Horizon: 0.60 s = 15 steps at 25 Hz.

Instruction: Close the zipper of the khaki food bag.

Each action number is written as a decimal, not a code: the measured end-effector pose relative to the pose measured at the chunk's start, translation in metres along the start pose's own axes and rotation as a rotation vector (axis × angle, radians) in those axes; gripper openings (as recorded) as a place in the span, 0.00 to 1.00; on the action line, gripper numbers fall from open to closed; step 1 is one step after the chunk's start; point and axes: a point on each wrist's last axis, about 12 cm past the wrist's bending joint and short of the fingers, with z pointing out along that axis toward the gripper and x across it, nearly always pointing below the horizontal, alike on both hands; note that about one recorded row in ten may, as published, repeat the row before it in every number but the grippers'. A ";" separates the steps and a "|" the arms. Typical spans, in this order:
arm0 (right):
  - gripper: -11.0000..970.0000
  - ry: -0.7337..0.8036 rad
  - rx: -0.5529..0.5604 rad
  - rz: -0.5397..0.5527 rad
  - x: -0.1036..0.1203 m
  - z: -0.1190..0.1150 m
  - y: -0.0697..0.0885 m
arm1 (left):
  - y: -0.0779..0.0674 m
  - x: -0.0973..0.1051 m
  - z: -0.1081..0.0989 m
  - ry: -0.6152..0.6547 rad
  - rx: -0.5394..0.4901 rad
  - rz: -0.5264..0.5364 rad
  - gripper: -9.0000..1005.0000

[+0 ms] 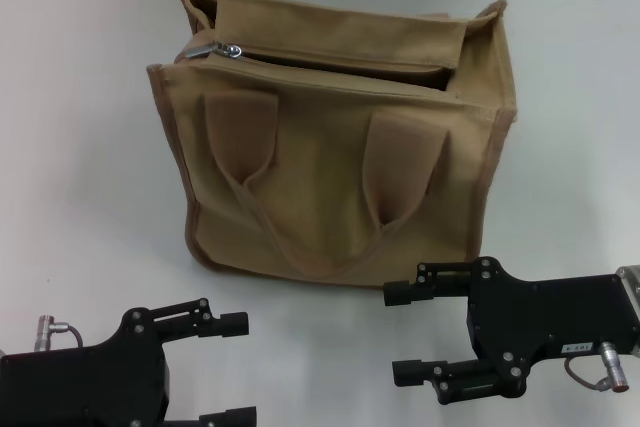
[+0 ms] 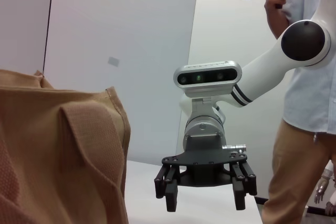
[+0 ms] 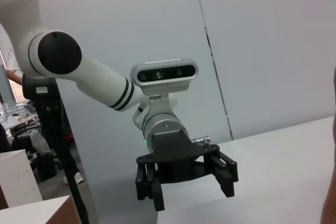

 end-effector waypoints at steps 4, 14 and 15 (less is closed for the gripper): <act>0.75 -0.007 -0.004 -0.006 0.002 0.002 0.002 | 0.001 -0.001 0.000 -0.003 -0.002 0.004 0.77; 0.75 -0.038 0.006 -0.012 0.003 0.006 0.001 | 0.010 -0.010 -0.015 -0.113 -0.186 0.067 0.75; 0.75 -0.050 0.010 -0.018 0.003 0.008 0.002 | 0.011 -0.011 -0.018 -0.143 -0.234 0.075 0.75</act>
